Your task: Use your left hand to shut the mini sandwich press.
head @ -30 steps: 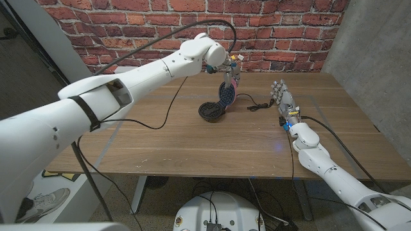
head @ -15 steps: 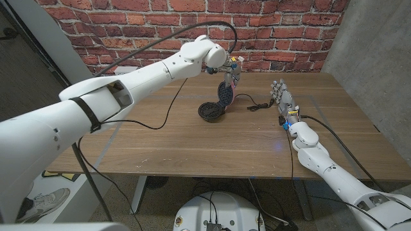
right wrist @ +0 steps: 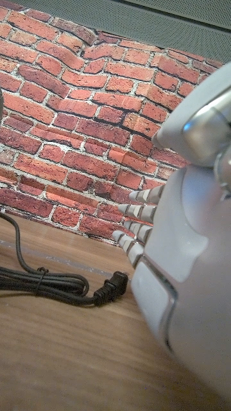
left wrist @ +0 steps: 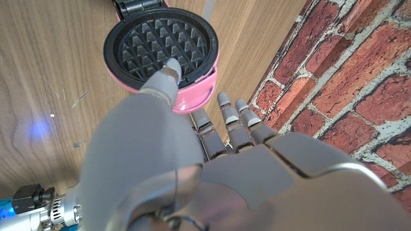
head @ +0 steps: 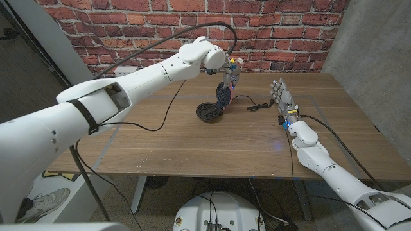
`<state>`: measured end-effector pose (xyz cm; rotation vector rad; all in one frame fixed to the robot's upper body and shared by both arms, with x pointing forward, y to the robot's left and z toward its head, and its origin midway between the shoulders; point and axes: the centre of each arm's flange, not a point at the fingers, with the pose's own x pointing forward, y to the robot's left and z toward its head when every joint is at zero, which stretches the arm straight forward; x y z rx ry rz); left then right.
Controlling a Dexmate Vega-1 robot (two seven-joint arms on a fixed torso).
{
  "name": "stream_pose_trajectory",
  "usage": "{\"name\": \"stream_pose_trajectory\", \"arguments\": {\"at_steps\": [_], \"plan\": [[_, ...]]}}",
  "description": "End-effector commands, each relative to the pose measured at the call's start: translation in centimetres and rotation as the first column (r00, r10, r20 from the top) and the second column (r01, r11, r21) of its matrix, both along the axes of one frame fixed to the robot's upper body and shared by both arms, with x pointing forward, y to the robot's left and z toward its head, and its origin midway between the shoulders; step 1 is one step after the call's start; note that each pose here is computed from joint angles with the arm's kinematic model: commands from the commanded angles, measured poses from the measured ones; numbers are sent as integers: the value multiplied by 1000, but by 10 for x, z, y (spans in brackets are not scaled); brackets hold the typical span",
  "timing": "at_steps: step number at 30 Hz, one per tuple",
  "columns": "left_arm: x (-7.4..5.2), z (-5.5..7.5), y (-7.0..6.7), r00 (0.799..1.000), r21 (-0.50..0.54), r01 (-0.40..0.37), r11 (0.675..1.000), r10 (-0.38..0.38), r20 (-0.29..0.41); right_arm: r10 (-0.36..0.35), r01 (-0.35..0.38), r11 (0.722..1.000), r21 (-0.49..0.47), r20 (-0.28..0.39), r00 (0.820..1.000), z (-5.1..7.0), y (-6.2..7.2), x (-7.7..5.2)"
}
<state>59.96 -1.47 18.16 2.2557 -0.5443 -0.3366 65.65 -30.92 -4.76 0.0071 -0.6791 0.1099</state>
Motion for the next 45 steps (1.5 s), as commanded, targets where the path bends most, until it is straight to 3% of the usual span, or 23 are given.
{"name": "stream_pose_trajectory", "arguments": {"at_steps": [1,6,10,26,27,29,30,31,35,41,45], "plan": [[-31,-9,6,993,32,51,998,-54,107,-2,3,1000,-22,7,1000,7,5,0],[-48,-23,12,975,59,86,995,-96,202,-3,3,999,-37,6,1000,10,9,0],[-53,-34,19,960,67,103,992,-117,254,-5,6,999,-49,6,1000,13,11,-1],[-37,-75,52,916,80,121,989,-142,375,-30,30,997,-68,0,1000,15,14,-4],[-37,-77,54,908,79,131,988,-152,390,-32,32,997,-71,0,999,15,14,-3],[-41,-85,59,870,103,155,983,-185,458,-38,38,996,-77,-1,999,16,15,-3],[-42,-85,59,869,103,155,982,-186,459,-38,38,996,-77,-1,999,16,15,-3],[-45,-92,63,837,115,182,976,-216,502,-40,40,996,-79,-1,999,17,15,-3],[-49,-106,72,785,114,226,967,-250,566,-49,48,995,-86,-3,999,18,16,-3],[-45,-115,86,790,54,224,973,-214,574,-56,55,993,-102,-4,998,23,18,-3],[-50,-123,93,770,43,233,972,-211,603,-59,58,992,-111,-5,998,26,21,-2]]}}
